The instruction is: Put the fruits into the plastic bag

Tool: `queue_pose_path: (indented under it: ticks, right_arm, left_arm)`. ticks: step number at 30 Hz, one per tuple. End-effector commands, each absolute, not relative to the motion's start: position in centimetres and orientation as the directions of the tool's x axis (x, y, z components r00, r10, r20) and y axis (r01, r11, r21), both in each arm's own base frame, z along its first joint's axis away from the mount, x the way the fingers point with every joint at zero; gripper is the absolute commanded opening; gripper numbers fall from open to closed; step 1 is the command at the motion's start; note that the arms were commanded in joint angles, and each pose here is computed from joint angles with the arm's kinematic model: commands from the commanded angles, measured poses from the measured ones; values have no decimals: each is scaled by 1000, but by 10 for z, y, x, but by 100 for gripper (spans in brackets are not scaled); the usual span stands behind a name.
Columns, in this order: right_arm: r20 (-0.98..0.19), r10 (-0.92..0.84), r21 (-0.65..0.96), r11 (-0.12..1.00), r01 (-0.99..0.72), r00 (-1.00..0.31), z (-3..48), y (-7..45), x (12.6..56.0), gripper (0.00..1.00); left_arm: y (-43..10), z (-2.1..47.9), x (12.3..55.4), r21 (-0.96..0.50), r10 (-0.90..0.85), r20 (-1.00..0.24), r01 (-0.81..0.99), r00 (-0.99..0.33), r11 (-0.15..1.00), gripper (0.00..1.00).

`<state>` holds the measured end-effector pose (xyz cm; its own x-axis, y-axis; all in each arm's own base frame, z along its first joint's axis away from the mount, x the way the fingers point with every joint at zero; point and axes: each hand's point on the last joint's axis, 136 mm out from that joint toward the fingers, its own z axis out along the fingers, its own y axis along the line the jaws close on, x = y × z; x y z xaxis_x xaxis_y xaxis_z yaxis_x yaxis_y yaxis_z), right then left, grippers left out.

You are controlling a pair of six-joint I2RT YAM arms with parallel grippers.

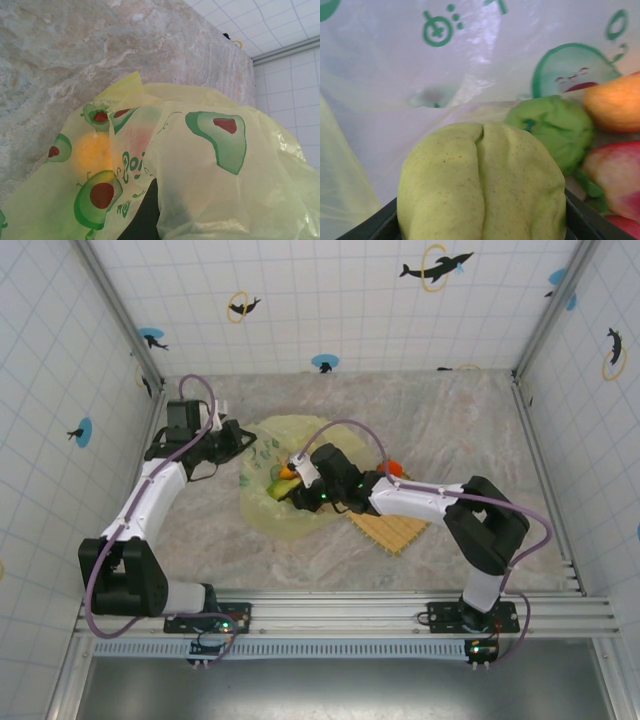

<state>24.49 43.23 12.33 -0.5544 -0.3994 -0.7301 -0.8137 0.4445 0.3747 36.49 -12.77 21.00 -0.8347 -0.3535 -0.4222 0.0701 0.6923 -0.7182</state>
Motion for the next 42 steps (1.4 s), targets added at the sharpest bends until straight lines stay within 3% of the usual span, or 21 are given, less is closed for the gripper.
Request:
queue_pose_path:
  ticks: [1,9,15,23,27,34,39,42]
  right_arm:
    - [-772,-359,394,376,-839,-524,145,448,242,60]
    - [-757,-382,392,383,-836,-530,133,454,249,60]
    - [-722,-385,360,500,-787,-575,109,463,277,62]
    - [-691,-423,474,346,-809,-586,101,492,249,66]
    - [-666,-470,463,348,-815,-579,91,488,243,69]
    - [-692,-460,429,356,-830,-556,114,476,249,82]
    - [-720,-433,409,367,-835,-543,138,465,253,83]
    - [-739,-408,356,439,-825,-536,149,451,264,79]
  left_arm:
    - [-128,220,362,-727,-362,-441,91,-821,681,0]
    - [-127,221,363,-727,-363,-444,93,-819,680,0]
    - [-128,221,362,-728,-361,-443,94,-820,679,0]
    - [-128,222,362,-726,-362,-446,94,-818,682,0]
    - [-128,222,362,-726,-362,-448,96,-817,681,0]
    - [-127,221,362,-723,-359,-450,97,-818,684,0]
    - [-127,220,362,-722,-358,-448,95,-819,685,0]
    - [-127,219,361,-720,-354,-450,99,-820,687,0]
